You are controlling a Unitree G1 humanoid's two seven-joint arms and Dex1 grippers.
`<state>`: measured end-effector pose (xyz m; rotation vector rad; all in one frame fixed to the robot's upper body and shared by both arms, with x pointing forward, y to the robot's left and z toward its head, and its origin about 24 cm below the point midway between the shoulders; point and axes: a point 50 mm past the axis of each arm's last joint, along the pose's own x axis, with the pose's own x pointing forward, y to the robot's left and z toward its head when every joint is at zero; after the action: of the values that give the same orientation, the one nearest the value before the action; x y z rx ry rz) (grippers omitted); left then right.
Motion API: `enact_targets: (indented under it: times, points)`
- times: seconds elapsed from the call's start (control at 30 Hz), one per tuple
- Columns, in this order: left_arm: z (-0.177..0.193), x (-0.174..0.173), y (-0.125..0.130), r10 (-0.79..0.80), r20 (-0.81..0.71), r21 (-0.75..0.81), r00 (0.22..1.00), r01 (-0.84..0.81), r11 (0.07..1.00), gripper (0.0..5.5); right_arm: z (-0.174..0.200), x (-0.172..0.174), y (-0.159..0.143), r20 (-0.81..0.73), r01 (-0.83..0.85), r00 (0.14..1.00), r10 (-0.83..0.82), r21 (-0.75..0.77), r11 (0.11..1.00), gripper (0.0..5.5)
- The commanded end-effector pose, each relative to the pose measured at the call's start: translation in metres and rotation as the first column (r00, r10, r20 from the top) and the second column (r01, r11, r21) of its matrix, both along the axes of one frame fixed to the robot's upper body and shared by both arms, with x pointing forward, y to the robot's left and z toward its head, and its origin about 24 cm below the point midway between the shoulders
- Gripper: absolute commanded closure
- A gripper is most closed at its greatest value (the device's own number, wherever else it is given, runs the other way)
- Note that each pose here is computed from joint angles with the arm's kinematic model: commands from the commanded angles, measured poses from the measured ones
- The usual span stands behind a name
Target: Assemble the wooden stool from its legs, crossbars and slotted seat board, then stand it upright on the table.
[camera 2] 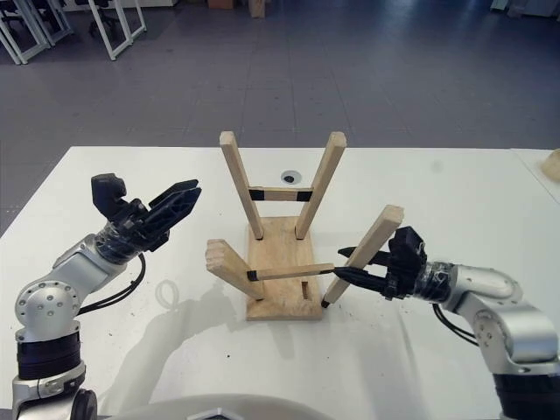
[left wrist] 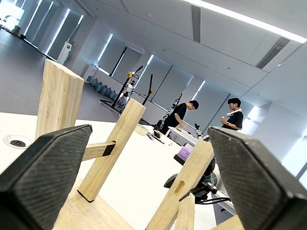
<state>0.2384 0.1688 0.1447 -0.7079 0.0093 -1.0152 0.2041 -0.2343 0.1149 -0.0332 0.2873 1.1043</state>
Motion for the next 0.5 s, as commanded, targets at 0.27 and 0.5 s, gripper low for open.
enact_targets:
  times: [0.27, 0.5]
  points:
    - [-0.003, 0.010, 0.007, 0.103, 0.013, 0.046, 0.995, -0.103, 0.994, 1.03, -0.011, -0.024, 0.033, 0.012, -0.071, 0.997, 0.071, 0.052, 0.996, 3.46]
    - [-0.023, 0.026, 0.027, 0.336, -0.029, 0.172, 0.941, -0.327, 0.929, 1.03, 0.023, -0.027, 0.035, 0.207, -0.174, 0.967, 0.148, 0.118, 0.978, 3.46]
